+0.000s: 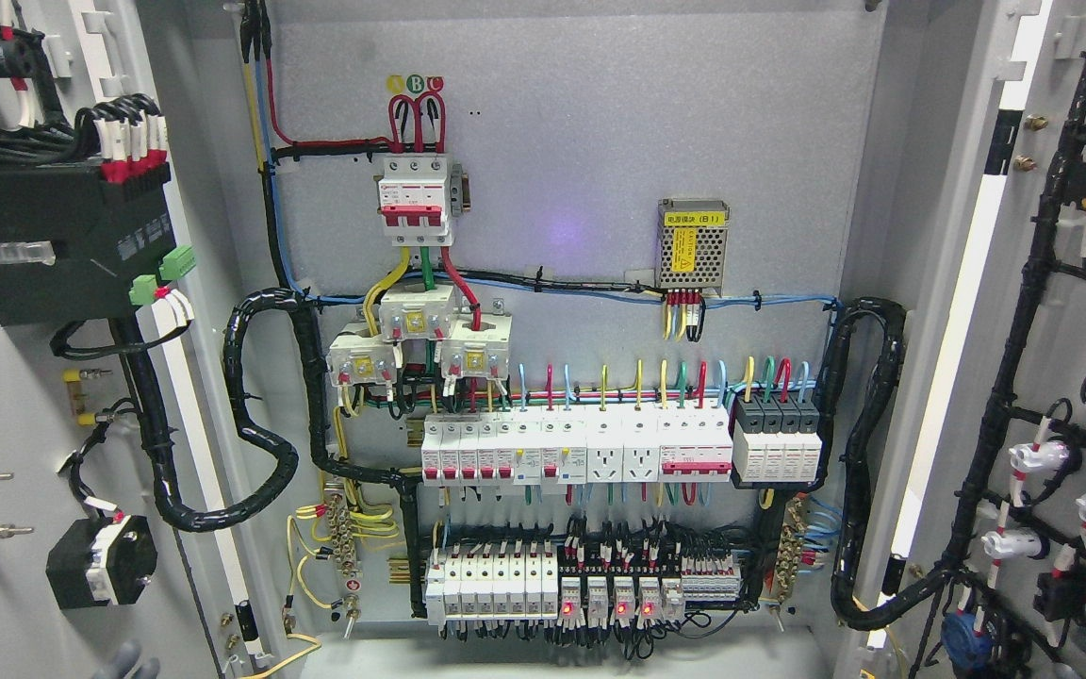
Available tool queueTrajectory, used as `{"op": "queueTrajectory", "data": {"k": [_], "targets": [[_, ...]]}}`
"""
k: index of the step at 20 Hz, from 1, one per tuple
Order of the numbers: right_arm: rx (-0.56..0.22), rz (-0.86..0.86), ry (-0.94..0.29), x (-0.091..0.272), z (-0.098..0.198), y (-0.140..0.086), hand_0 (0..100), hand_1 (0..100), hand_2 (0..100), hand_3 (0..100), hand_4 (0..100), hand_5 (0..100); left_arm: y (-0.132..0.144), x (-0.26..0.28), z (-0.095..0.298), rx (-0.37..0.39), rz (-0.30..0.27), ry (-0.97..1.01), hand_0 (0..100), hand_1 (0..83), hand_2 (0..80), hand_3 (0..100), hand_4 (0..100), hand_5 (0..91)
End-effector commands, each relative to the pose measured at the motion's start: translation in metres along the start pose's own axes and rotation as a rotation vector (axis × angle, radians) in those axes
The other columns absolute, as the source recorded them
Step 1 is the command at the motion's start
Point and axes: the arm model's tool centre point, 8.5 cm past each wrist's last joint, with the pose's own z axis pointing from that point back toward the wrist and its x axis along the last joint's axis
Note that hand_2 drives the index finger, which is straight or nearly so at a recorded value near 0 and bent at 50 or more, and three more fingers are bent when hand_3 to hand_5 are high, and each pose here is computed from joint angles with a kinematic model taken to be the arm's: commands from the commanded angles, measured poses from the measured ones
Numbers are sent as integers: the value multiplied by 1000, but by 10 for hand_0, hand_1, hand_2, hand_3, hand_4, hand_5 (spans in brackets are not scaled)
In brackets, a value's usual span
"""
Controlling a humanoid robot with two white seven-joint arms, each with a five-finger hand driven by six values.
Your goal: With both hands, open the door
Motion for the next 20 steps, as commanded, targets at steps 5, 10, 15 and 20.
{"op": "queueTrajectory", "data": {"k": [5, 10, 15, 20], "targets": [[-55, 42, -11, 15, 7, -22, 190, 0, 0, 0, 0, 0, 61, 10, -6, 53, -83, 20, 0, 0, 0, 0, 0, 0], [-73, 52, 3, 15, 12, -27, 190, 0, 0, 0, 0, 0, 85, 16, -9, 90, -96, 18, 0, 0, 0, 0, 0, 0], [-93, 67, 14, 13, 16, -35, 190, 0, 0, 0, 0, 0, 110, 27, -13, 132, -111, 4, 0, 0, 0, 0, 0, 0], [-115, 76, 32, 9, 21, -42, 190, 0, 0, 0, 0, 0, 129, 22, -8, 160, -141, 40, 0, 0, 0, 0, 0, 0]]}}
